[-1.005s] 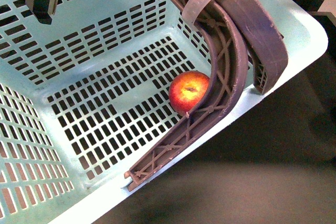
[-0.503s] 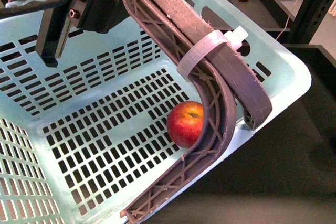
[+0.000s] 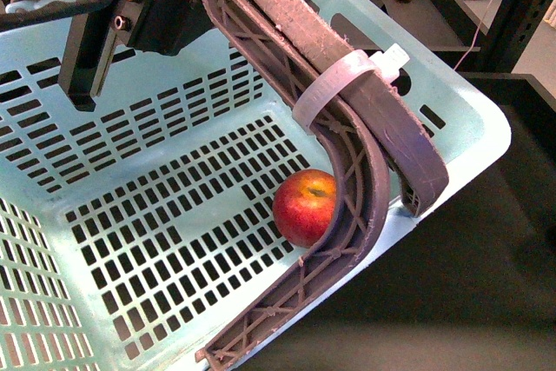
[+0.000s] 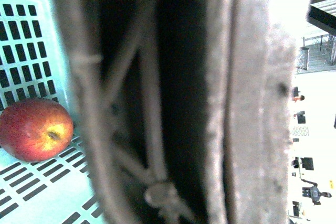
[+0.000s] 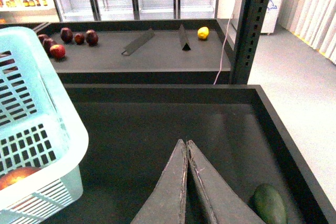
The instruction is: Pick apple with right arm and hold basket with left
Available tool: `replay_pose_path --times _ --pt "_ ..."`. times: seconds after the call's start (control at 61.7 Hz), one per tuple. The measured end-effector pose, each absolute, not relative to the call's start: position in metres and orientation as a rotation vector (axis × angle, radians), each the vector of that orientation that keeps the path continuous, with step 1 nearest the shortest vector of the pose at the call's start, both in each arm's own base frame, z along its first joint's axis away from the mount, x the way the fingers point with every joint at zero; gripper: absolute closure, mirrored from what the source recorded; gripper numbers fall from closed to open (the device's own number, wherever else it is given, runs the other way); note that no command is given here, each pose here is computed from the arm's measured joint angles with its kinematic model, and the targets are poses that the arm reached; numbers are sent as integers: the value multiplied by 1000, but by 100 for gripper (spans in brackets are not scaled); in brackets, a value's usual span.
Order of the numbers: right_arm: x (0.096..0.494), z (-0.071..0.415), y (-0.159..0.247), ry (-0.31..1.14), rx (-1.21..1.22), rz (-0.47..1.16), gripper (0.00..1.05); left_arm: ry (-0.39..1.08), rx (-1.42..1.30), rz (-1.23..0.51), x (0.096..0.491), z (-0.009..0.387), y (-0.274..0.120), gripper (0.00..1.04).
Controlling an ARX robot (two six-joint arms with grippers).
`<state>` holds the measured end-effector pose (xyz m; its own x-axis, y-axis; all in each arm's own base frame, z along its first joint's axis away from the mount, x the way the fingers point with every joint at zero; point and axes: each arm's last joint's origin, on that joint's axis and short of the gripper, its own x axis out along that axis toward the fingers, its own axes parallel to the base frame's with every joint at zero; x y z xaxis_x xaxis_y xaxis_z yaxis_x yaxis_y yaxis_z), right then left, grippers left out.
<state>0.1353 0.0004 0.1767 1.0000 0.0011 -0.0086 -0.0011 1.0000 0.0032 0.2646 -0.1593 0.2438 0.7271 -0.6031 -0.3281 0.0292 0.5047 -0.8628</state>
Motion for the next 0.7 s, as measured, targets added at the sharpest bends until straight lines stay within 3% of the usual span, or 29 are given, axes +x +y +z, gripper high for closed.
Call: replay_pose_path --times 0.697 --pt "115 173 0 -18 3 2 103 671 -979 -419 265 244 -159 91"
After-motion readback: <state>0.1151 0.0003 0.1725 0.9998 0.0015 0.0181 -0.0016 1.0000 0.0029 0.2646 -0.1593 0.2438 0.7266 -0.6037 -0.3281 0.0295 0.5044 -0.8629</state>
